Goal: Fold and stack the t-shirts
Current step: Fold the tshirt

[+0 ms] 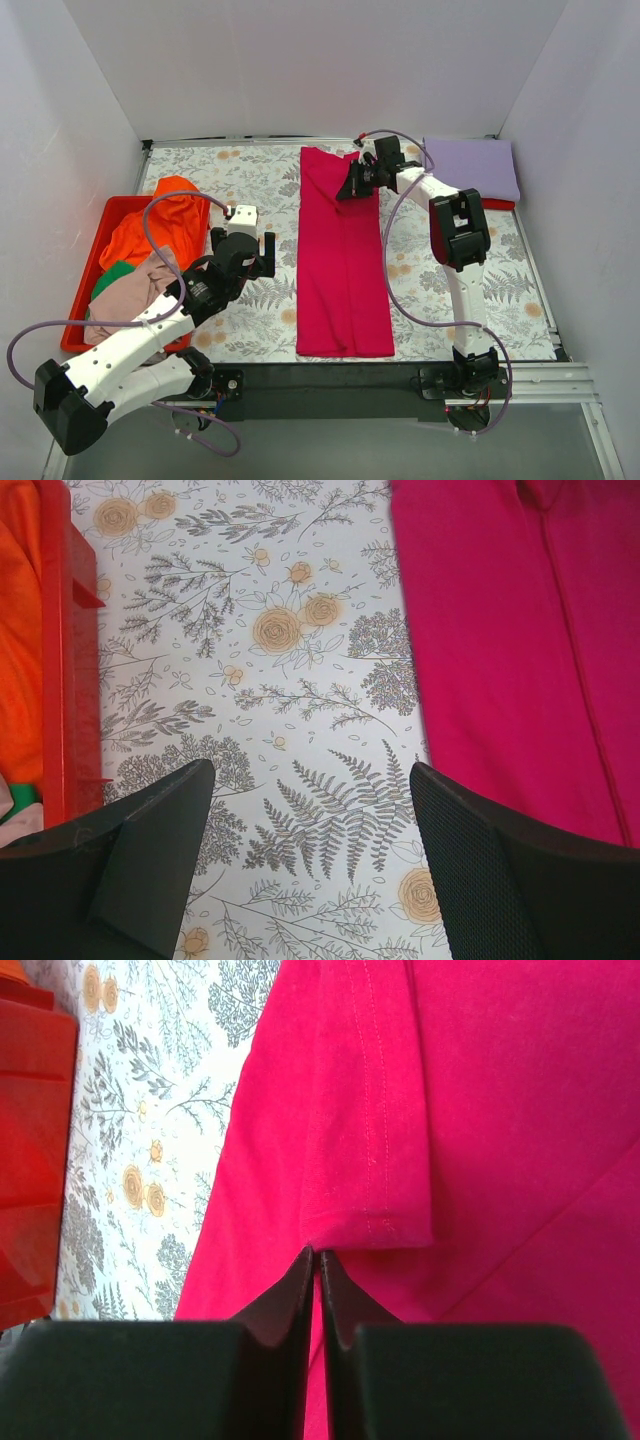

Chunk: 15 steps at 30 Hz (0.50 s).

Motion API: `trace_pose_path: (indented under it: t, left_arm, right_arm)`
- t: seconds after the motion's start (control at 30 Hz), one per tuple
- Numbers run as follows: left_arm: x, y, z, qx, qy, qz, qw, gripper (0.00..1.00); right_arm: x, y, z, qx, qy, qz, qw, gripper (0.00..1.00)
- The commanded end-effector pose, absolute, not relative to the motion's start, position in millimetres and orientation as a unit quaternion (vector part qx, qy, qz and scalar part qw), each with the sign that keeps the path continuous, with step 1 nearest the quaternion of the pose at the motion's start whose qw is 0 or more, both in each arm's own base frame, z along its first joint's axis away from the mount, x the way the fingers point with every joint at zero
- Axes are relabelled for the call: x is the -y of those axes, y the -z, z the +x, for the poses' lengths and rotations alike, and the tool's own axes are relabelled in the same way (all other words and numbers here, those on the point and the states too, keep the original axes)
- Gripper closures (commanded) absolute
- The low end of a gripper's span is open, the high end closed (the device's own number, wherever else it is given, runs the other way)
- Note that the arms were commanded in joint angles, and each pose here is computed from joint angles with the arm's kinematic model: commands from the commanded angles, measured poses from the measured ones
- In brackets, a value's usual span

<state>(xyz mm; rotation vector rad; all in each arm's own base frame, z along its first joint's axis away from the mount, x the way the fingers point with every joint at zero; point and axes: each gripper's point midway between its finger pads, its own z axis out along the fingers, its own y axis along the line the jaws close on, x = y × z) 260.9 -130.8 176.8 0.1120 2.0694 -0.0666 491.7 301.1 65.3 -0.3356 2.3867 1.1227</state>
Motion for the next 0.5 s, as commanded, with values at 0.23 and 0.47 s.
trace_pose_path:
  t: [0.23, 0.47]
  left_arm:
    - [125, -174, 260, -0.858, 0.022, 0.032, 0.512, 0.22]
    - [125, -171, 258, -0.860, 0.026, 0.030, 0.510, 0.22]
  right_arm:
    - [-321, -84, 474, -0.857, -0.430, -0.145, 0.244, 0.98]
    - [-323, -83, 467, -0.858, -0.427, -0.148, 0.243, 0.96]
